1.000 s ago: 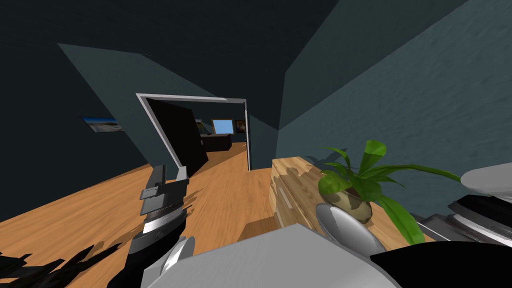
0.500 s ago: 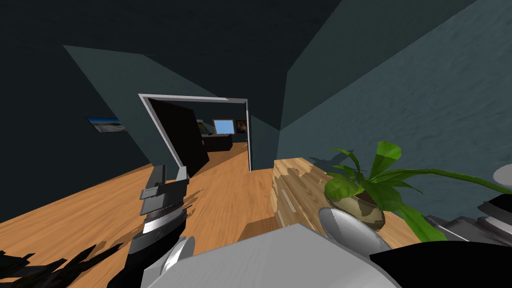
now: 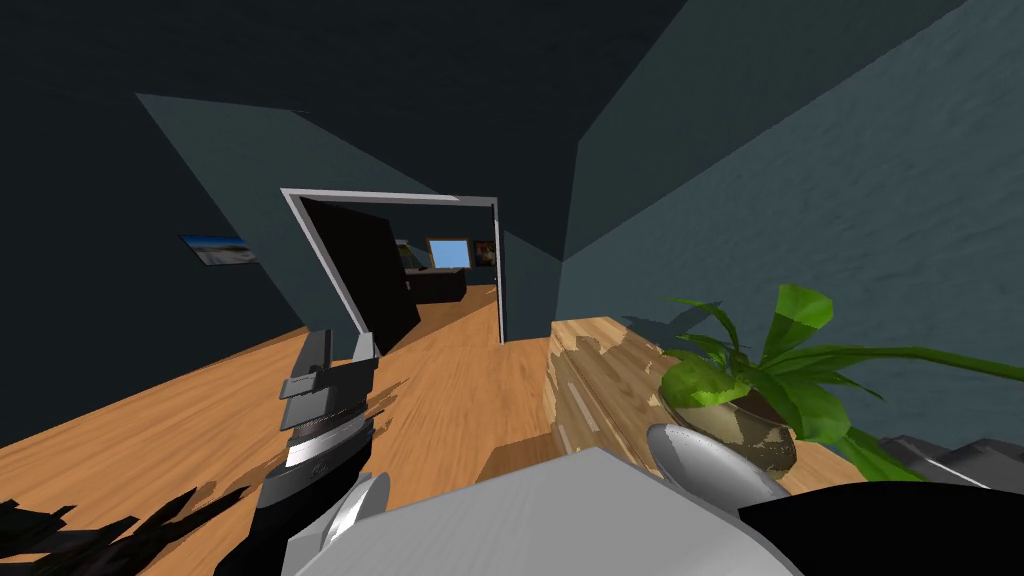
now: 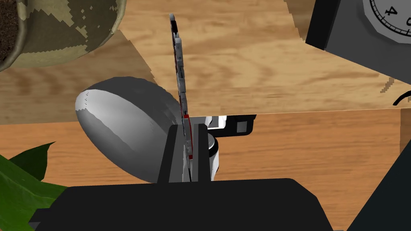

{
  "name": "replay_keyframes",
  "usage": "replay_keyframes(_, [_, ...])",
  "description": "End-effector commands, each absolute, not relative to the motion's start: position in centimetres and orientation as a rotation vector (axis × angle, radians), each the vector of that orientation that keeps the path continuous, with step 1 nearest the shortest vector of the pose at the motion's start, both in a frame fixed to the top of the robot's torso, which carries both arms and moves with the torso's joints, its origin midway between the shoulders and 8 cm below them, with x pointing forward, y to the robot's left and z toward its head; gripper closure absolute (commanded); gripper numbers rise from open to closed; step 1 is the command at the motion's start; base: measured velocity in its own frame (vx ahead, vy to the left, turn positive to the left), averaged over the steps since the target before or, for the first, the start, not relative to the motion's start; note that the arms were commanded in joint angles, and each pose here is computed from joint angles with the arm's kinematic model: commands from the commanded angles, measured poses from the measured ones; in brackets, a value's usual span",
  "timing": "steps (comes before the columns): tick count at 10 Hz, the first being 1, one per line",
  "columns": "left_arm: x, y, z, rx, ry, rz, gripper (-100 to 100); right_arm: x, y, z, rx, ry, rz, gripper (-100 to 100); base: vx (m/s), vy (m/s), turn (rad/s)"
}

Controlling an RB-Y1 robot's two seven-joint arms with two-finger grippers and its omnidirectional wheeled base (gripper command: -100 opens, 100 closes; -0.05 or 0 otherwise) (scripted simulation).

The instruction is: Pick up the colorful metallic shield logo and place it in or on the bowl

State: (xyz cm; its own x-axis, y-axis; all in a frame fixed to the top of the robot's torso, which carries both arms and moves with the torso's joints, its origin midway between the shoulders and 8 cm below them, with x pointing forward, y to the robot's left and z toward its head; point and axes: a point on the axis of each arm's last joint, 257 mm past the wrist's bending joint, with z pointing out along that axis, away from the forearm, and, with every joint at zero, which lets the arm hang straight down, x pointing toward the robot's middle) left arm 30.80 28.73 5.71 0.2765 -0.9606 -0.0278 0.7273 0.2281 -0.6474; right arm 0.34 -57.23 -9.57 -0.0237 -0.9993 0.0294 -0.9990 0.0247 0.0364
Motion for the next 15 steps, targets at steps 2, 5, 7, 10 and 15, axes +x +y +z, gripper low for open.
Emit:
replay_keyframes(2, [30.8,28.7,5.7,-0.585,0.476,-1.224,0,-0.3,-56.6,-8.3,2.157,-2.219,-0.012,100,0.038,0.021,0.018])
replay_keyframes(5, [30.8,28.7,5.7,-0.585,0.476,-1.224,0,-1.3,-55.4,-6.9,2.154,-2.229,-0.023,100,0.045,0.024,0.026])
replay_keyframes(7, [30.8,28.7,5.7,-0.585,0.476,-1.224,0,-2.0,-54.2,-6.1,2.160,-2.241,-0.042,100,0.067,0.033,0.035])
replay_keyframes(10, [30.8,28.7,5.7,-0.585,0.476,-1.224,0,-3.0,-52.4,-4.9,2.169,-2.261,-0.065,100,0.069,0.036,0.038])
replay_keyframes(15, [30.8,28.7,5.7,-0.585,0.476,-1.224,0,-4.3,-50.6,-2.4,2.147,-2.281,-0.027,100,0.047,0.028,0.023])
